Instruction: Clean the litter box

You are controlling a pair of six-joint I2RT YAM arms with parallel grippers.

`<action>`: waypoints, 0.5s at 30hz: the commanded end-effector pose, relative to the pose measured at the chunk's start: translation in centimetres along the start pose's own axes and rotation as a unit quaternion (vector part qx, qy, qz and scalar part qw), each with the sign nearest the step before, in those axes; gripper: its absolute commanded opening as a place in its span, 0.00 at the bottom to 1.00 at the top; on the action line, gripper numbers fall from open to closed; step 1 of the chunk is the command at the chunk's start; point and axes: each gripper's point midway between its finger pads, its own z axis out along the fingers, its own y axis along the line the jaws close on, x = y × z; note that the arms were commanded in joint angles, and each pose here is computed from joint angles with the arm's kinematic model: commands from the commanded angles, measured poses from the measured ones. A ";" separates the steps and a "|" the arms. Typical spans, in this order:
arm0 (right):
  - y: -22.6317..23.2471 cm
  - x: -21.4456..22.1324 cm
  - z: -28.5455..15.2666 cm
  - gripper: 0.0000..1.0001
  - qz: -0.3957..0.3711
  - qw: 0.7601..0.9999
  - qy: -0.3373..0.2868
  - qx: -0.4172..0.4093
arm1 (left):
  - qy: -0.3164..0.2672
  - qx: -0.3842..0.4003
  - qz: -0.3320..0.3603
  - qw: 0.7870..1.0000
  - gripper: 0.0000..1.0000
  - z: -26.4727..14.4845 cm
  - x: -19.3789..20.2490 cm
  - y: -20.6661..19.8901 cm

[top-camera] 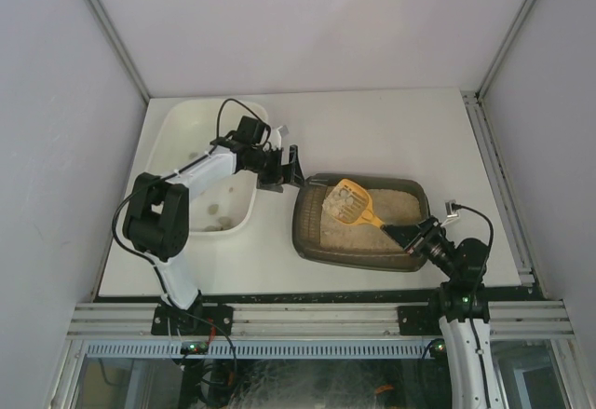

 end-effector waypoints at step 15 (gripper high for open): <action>4.1 -2.2 -0.3 0.00 0.039 0.987 -0.071 -0.141 | -0.021 0.006 0.037 0.999 1.00 -1.6 -0.1 -0.7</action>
